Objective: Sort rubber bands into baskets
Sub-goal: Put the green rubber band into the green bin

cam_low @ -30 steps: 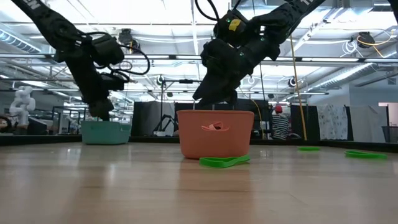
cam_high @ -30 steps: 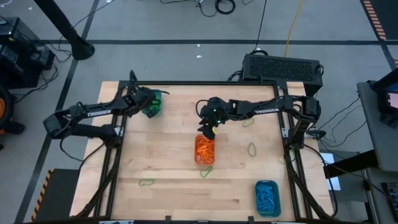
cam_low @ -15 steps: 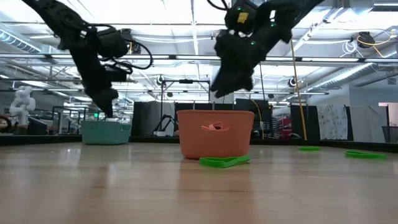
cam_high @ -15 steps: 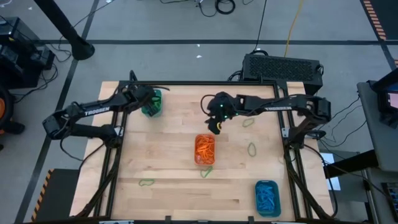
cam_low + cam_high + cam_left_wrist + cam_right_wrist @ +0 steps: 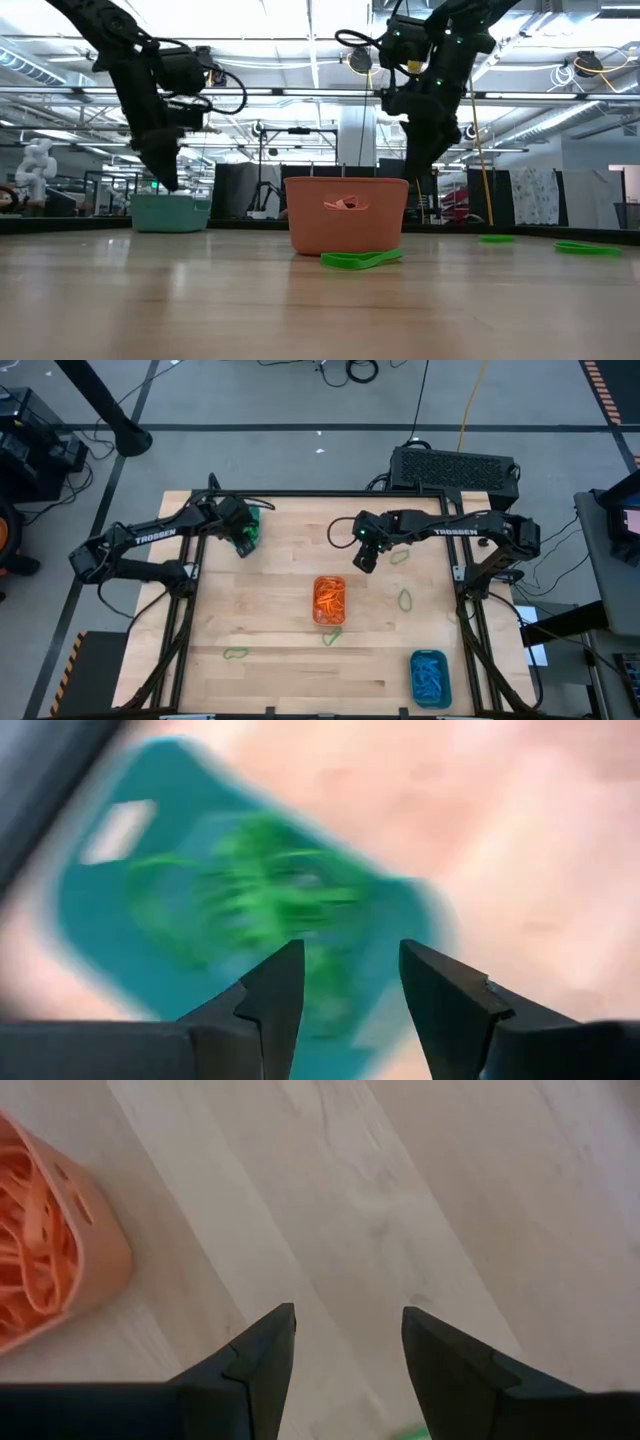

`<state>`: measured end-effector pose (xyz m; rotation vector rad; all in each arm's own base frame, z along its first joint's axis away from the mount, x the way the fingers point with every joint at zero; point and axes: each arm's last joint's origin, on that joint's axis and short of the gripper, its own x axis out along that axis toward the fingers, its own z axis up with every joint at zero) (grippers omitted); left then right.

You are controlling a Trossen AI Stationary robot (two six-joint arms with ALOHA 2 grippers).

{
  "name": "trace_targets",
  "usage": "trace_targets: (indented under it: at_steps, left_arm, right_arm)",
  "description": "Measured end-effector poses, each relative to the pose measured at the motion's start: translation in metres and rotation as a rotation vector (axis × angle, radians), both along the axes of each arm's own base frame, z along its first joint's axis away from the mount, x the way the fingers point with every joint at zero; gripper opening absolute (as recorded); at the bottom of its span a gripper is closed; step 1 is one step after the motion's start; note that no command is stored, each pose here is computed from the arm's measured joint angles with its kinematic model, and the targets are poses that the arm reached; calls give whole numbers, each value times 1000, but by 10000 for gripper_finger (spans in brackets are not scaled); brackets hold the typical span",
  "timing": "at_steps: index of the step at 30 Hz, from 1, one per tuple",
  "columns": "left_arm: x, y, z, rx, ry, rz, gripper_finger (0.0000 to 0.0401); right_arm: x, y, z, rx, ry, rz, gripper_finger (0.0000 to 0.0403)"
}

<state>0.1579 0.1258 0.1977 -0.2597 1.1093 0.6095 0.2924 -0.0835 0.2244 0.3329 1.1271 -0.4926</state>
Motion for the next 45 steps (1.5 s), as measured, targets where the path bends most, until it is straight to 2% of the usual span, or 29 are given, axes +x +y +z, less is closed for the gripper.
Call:
trace_targets:
  at_steps: [6, 9, 13, 16, 20, 24, 27, 30, 33, 34, 37, 39, 45]
  left_arm:
    - [14, -19, 13, -226, -125, -196, 173]
    - [23, -36, 16, -283, -145, -306, 173]
    - [35, -63, 17, -313, -149, -433, 173]
    - [45, -81, 19, -299, -182, -524, 173]
    - [58, -97, 25, -230, -276, -654, 173]
    - [66, -105, 27, -182, -367, -711, 173]
    - [66, -107, 26, -179, -370, -720, 173]
    - [65, -107, 23, -182, -358, -713, 173]
    - [65, -107, 23, -180, -357, -708, 173]
    - [65, -107, 23, -176, -356, -706, 173]
    - [65, -106, 23, -166, -353, -702, 173]
    - [66, -107, 23, -153, -360, -718, 173]
    - [72, -111, 9, -19, -563, -799, 173]
  right_arm:
    - [-6, 2, -3, -11, 74, -8, 178]
    - [-16, 5, -12, -3, 168, -22, 178]
    - [-30, 7, -28, 28, 244, -168, 178]
    - [-40, 9, -44, 44, 275, -259, 178]
    - [-50, 8, -64, 28, 270, -324, 178]
    - [-59, 6, -81, 58, 251, -365, 173]
    - [-65, 4, -90, 99, 226, -380, 151]
    - [-68, 3, -94, 129, 210, -390, 103]
    - [-64, 1, -92, 152, 188, -348, 27]
    - [-63, 1, -90, 145, 182, -329, 14]
    - [-57, -2, -82, 109, 174, -302, 8]
    - [-49, -6, -70, 74, 116, -278, 3]
    - [-21, -6, -35, 61, -135, -122, 1]
